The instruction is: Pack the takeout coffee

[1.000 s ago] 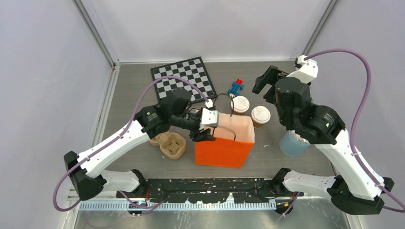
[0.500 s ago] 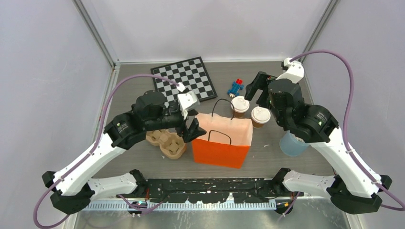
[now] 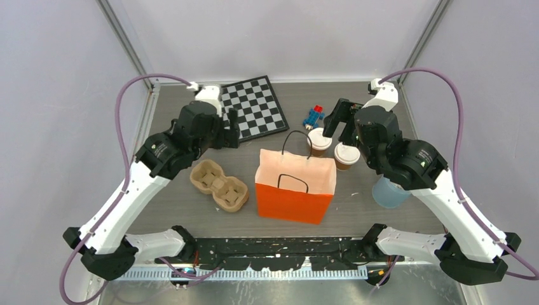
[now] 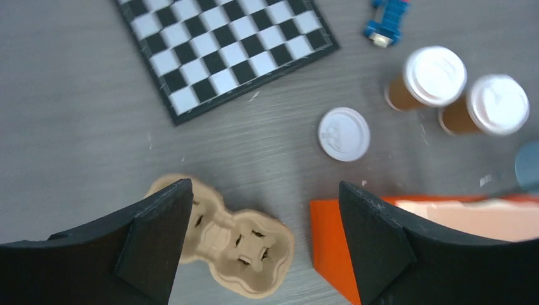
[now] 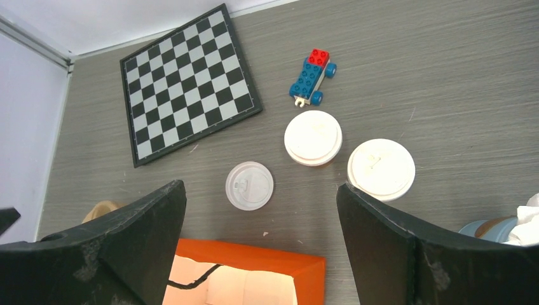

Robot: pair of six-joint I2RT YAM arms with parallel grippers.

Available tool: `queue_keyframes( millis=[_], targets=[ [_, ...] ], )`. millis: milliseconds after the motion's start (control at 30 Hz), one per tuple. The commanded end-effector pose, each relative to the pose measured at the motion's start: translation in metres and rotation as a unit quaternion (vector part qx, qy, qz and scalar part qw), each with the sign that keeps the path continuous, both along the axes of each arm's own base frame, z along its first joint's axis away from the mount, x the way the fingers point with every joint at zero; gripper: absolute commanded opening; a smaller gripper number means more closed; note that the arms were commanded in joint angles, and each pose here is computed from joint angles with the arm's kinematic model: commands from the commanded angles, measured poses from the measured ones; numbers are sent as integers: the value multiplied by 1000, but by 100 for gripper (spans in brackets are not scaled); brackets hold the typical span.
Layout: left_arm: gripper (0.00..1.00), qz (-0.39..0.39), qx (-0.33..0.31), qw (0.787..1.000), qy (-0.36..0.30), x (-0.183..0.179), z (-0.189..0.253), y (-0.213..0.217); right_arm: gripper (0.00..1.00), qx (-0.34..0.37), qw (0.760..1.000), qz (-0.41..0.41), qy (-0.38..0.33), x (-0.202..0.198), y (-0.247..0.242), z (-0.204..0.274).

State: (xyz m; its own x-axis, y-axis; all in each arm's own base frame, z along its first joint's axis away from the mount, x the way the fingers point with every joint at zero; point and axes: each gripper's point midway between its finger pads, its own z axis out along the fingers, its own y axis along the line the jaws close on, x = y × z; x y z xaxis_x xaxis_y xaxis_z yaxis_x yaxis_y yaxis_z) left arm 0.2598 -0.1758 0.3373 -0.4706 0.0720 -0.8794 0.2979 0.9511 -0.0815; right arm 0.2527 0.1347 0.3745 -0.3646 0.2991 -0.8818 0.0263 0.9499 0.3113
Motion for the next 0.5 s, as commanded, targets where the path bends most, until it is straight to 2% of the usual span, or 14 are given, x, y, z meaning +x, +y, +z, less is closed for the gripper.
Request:
queue_keyframes(
  millis=[0,100,133,167,233,300,467],
  targets=[
    [86,182,-77,978,73,0,-26,49,92,10,1000,3,-16,2,1,7],
    [81,243,-134,952,128,-3,-56,57,92,1,1000,9,-10,1,1,2],
    [78,272,-153,939,145,-5,-67,59,92,-4,1000,12,-7,0,1,0],
    [76,315,-182,917,164,-7,-78,62,92,-7,1000,15,-5,-1,1,0],
    [69,362,-200,888,202,-11,-100,66,92,-12,1000,17,-2,-3,-1,-2],
    [66,399,-211,861,235,-15,-116,67,92,-10,1000,17,-3,-5,-3,-4],
    [61,447,-167,838,265,-18,-133,76,92,-4,1000,28,-4,-6,2,-5]
  ],
)
